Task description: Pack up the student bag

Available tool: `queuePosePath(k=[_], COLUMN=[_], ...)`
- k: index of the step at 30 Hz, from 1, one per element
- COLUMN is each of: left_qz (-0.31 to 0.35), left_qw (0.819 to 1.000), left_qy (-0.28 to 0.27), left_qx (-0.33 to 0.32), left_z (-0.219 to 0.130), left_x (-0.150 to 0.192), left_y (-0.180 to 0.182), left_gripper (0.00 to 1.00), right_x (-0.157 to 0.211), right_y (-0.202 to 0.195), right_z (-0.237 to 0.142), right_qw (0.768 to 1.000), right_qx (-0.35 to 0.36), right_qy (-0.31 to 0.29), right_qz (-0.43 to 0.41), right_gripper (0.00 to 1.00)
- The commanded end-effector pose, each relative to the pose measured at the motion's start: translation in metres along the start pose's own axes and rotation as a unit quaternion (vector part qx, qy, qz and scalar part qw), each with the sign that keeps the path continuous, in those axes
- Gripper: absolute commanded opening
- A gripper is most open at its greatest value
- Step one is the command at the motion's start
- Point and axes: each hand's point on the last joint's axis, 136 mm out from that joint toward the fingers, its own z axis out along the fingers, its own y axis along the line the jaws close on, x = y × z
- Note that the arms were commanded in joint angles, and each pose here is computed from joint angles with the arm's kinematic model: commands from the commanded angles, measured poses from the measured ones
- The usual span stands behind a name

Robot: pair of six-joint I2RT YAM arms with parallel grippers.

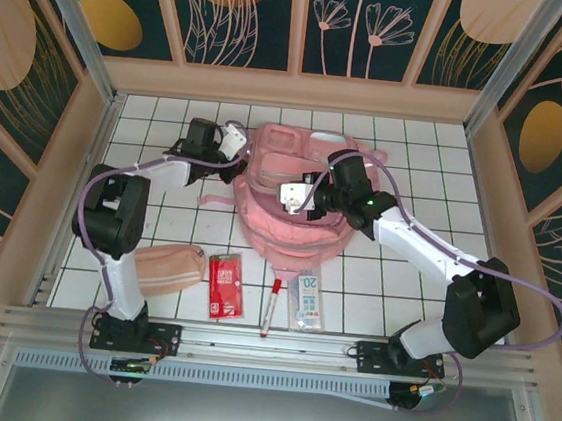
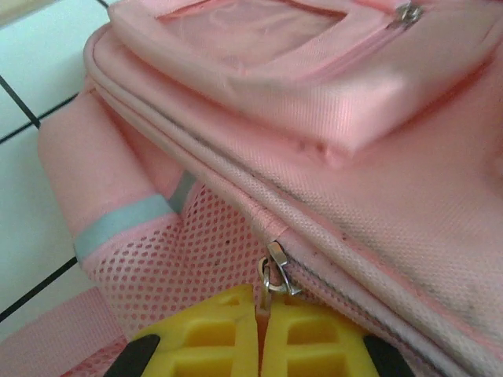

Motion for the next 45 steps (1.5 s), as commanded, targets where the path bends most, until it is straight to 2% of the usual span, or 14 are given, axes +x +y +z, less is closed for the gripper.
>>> queuePosePath(k=[1,5,8,13,17,20,22,24,26,28,35,39,41,45], left_qz=[-0.013,-0.052,-0.051,-0.066,-0.072,0.024,0.102,0.163,0.207,0.245,0.321,0.344,0.343,0.316], left_qw=[0.997,0.994,0.995,0.992,0.995,0.990,0.975,0.965,0.963,0.960,0.937,0.921,0.918,0.927], left_qy=[0.004,-0.008,-0.022,-0.059,-0.063,-0.103,-0.130,-0.146,-0.131,-0.111,-0.138,-0.186,-0.198,-0.199], left_qx=[-0.076,-0.099,-0.084,-0.085,-0.016,0.088,0.146,0.146,0.113,0.084,0.021,0.010,0.020,0.030], left_z=[0.003,0.012,0.009,-0.027,-0.061,-0.092,-0.109,-0.115,-0.108,-0.096,-0.075,-0.069,-0.066,-0.059], left_x=[-0.010,-0.022,-0.030,-0.042,-0.045,-0.048,-0.042,-0.039,-0.032,-0.030,-0.082,-0.098,-0.100,-0.101], left_y=[0.044,0.062,0.058,0.054,0.025,-0.033,-0.067,-0.081,-0.083,-0.079,-0.068,-0.074,-0.078,-0.080], left_gripper=[0.00,0.04,0.18,0.37,0.48,0.52,0.62,0.76,0.81,0.82,0.83,0.82,0.78,0.56], right_x=[-0.038,-0.038,-0.026,-0.001,0.009,0.001,-0.003,-0.008,-0.013,-0.013,-0.023,-0.029,-0.029,-0.035], right_y=[0.000,-0.006,-0.013,-0.041,-0.063,-0.068,-0.069,-0.064,-0.064,-0.066,-0.083,-0.084,-0.081,-0.081], right_z=[-0.008,0.000,0.007,0.010,0.004,-0.002,-0.004,-0.006,-0.009,-0.010,-0.020,-0.021,-0.018,-0.018], right_qw=[0.997,0.997,0.998,0.990,0.976,0.972,0.975,0.983,0.988,0.993,0.995,0.994,0.994,0.992], right_qx=[0.001,0.015,0.024,0.077,0.117,0.105,0.099,0.082,0.073,0.068,0.086,0.092,0.091,0.119], right_qy=[-0.064,-0.074,-0.056,-0.043,-0.052,-0.084,-0.090,-0.090,-0.089,-0.073,-0.021,-0.006,-0.003,-0.010], right_qz=[-0.039,-0.011,0.016,0.109,0.176,0.192,0.176,0.137,0.099,0.064,-0.038,-0.065,-0.064,-0.027], right_gripper=[0.00,0.00,0.00,0.00,0.00,0.00,0.00,0.00,0.00,0.00,0.00,0.03,0.06,0.26])
